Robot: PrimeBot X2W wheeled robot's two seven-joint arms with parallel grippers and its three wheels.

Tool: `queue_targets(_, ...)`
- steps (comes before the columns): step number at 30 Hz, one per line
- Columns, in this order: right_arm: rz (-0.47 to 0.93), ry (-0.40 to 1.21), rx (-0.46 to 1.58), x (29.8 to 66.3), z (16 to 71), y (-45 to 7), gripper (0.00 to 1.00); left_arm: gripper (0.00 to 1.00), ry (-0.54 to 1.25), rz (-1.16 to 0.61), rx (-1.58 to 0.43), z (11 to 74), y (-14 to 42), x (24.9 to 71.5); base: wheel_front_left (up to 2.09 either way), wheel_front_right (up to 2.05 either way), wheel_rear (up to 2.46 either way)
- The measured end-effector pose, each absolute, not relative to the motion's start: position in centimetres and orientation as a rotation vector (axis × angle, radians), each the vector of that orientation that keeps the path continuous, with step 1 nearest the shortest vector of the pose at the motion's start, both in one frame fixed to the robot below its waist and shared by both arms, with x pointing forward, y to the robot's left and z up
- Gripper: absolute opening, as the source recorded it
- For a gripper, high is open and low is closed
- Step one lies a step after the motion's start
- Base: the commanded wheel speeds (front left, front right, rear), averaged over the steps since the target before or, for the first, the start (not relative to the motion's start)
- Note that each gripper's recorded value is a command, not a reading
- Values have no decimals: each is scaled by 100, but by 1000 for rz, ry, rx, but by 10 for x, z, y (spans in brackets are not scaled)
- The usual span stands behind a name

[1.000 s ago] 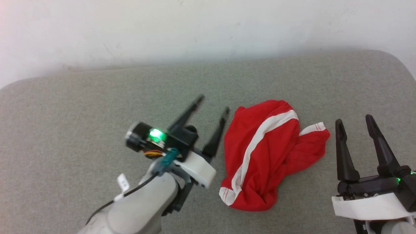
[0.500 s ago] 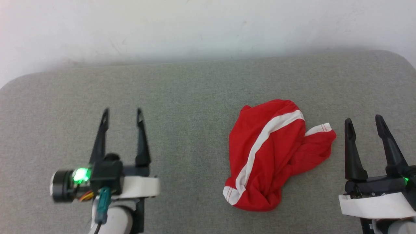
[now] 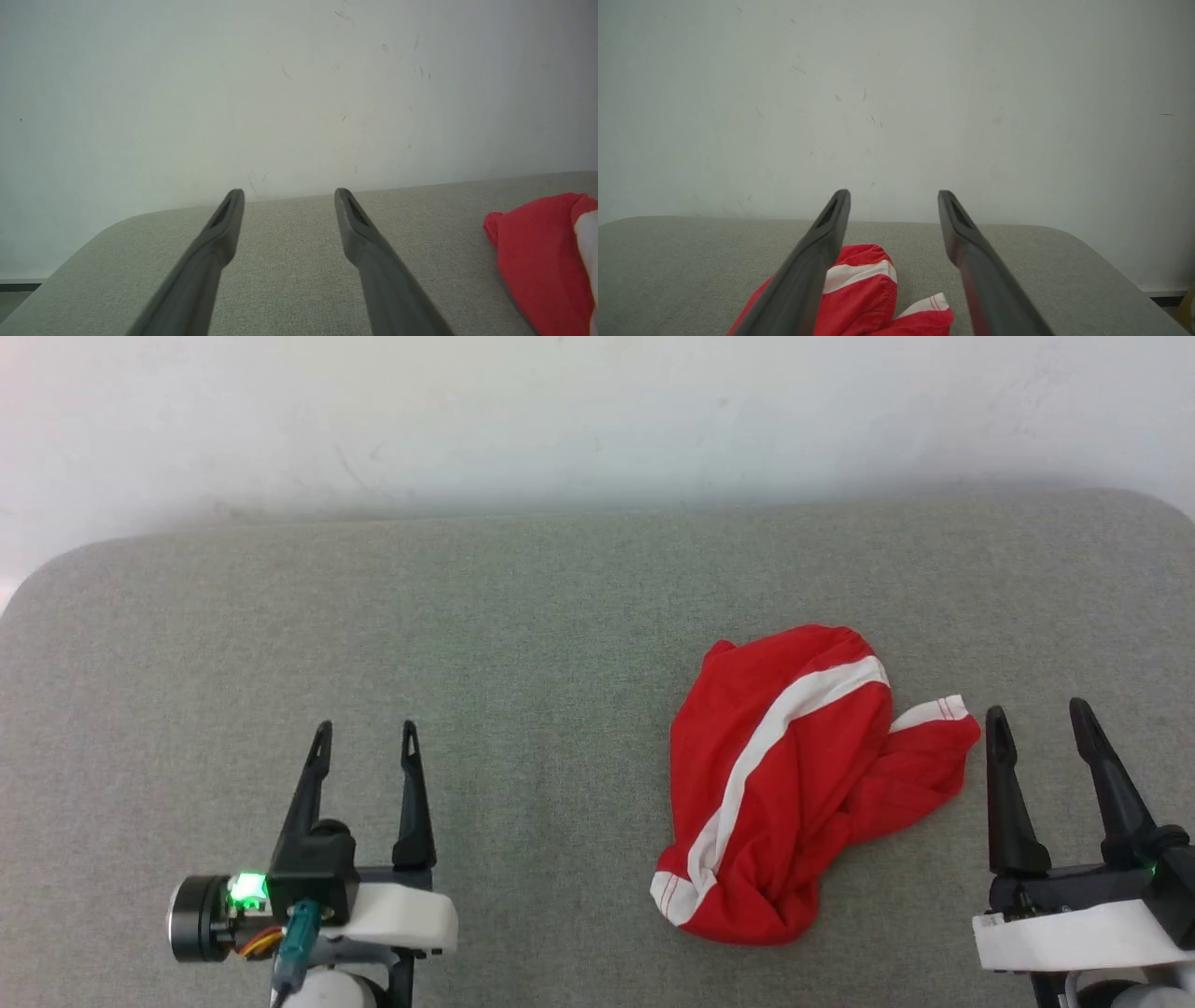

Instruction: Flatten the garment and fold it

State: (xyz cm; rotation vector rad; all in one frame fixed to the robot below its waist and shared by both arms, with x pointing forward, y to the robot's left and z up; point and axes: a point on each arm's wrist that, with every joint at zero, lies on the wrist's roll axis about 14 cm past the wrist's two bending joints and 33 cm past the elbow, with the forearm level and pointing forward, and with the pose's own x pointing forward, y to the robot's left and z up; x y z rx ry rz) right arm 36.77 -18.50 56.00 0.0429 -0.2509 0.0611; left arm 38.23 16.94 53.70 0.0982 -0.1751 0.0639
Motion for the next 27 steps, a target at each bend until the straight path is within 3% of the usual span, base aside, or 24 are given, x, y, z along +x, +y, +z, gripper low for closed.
queue_targets(6, 59, -244, 44, 368, 558, -186, 100, 100, -202, -15, 82, 548, 161, 402, 0, 0, 0)
queue_targets(12, 65, -246, 48, 365, 559, -183, 100, 100, -188, -211, 99, 554, 137, 435, 0, 0, 0)
queue_targets(21, 43, -236, 51, 363, 555, -190, 100, 100, 17, -505, 153, 546, 72, 463, 0, 0, 0)
queue_targets(27, 30, -232, 49, 363, 554, -194, 100, 100, 318, -786, 247, 496, 9, 425, 0, 0, 0)
